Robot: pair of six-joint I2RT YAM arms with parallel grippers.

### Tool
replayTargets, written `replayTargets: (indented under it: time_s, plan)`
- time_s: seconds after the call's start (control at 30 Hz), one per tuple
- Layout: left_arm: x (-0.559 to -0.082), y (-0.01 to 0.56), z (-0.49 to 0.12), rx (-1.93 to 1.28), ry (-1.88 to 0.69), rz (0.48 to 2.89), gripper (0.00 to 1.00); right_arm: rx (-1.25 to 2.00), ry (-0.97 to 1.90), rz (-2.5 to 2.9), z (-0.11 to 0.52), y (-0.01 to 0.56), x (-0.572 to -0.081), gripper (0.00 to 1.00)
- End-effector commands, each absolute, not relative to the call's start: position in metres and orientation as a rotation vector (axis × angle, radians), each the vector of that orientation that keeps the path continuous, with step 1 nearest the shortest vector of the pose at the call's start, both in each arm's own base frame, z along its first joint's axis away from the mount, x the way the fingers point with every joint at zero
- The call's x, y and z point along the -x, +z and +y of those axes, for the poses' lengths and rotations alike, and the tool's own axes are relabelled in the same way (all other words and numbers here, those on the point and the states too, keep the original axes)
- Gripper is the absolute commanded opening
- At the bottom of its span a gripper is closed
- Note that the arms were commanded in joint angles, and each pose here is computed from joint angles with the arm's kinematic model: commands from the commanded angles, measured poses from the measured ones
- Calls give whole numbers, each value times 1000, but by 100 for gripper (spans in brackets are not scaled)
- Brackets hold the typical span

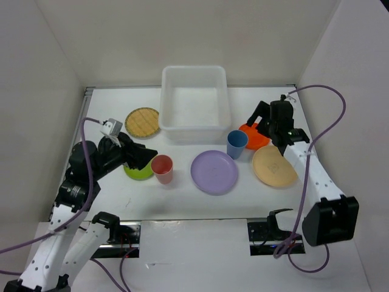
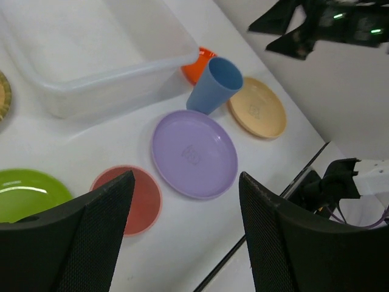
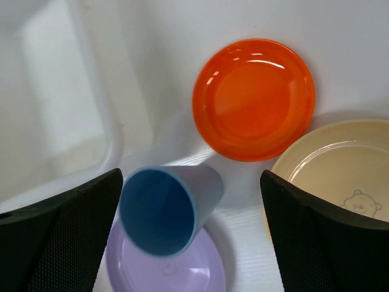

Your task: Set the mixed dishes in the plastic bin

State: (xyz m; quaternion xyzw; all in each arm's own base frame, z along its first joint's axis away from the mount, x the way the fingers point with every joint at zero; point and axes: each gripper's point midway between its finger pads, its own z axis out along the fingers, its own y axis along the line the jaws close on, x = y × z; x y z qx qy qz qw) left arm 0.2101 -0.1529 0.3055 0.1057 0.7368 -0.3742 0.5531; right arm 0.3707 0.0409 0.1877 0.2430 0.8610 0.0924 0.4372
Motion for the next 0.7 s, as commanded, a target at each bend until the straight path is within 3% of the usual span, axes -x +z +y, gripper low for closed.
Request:
replayTargets:
  time_s: [0.0, 0.1, 0.27, 0.67]
  plan:
    - [-219, 286, -159, -263, -901, 1800, 76, -504, 348, 1988, 62, 249, -352, 98]
    - [-222, 284, -158, -230, -905, 1817, 76, -499, 426, 1952, 75, 259, -323, 97]
    - [-223, 283, -158, -193, -922, 1821, 76, -574, 537, 1978, 82, 251, -286, 81]
    - [-221, 284, -158, -185, -928, 1822, 76, -707, 667, 2189, 114, 172, -243, 80]
